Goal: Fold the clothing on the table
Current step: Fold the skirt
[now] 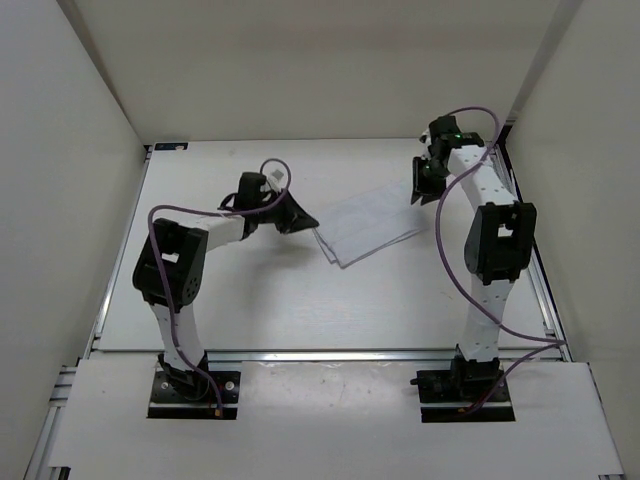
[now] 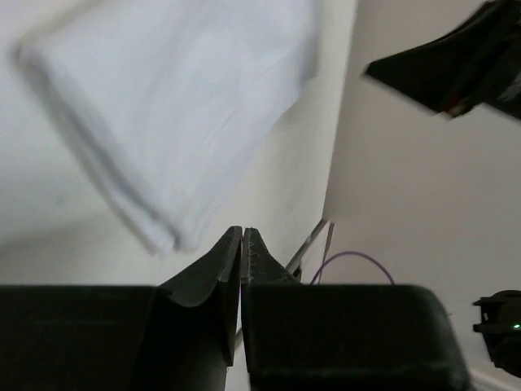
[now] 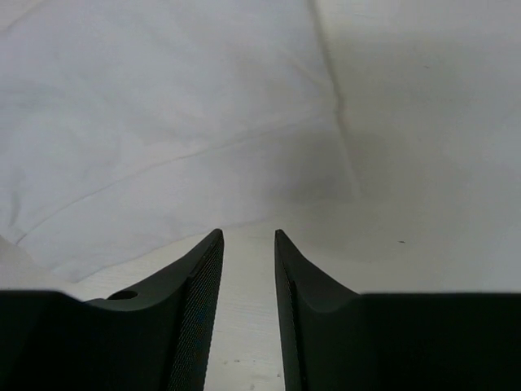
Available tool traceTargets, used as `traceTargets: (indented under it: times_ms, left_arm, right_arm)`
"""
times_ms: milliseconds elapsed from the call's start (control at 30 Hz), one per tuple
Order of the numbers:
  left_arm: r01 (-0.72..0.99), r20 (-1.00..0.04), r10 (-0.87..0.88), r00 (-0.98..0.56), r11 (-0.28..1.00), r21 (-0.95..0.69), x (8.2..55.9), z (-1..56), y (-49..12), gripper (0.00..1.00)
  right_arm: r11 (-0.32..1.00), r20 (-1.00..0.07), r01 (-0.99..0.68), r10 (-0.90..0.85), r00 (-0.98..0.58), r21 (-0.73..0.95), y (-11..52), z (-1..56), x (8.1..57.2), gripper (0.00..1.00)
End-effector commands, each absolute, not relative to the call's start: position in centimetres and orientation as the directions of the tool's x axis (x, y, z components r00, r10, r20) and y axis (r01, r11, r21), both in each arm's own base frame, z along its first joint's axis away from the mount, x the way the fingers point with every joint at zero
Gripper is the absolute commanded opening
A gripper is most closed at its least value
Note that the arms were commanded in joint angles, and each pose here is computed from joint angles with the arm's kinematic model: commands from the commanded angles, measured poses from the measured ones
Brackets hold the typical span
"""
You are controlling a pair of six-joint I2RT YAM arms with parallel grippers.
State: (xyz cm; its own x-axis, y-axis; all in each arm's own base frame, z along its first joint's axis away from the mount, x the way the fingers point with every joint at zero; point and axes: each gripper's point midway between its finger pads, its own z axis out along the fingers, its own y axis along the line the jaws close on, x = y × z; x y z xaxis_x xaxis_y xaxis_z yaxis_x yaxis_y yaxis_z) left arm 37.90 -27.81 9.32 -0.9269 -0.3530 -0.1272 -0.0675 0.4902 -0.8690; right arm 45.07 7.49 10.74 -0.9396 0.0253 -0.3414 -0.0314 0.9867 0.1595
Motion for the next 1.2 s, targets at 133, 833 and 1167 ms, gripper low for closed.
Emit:
traceTargets:
  times_ms: [133, 833, 1167]
  left_arm:
    - [0.02, -0.158, -0.363, -0.918, 0.356, -0.934, 43.6, 13.1, -30.3, 0.0]
    - [-0.107, -0.304, -0.237, -0.923, 0.915, -0.39, 41.6, -0.9, -21.1, 0.0]
    - [-0.109, -0.283, -0.246, -0.927, 0.9, -0.423, 44.2, -0.7, -20.2, 0.0]
  right_arm:
    - [0.933, -0.409, -0.192, -0.053, -0.911, 0.306, 13.3, 10.5, 47.9, 0.31]
    - [0.94, -0.365, -0.138, -0.016, -0.931, 0.311, 9.3, 9.7, 46.6, 0.52]
    - [0.806, -0.417, -0.222, 0.034, -0.908, 0.549, 11.9, 9.2, 46.6, 0.68]
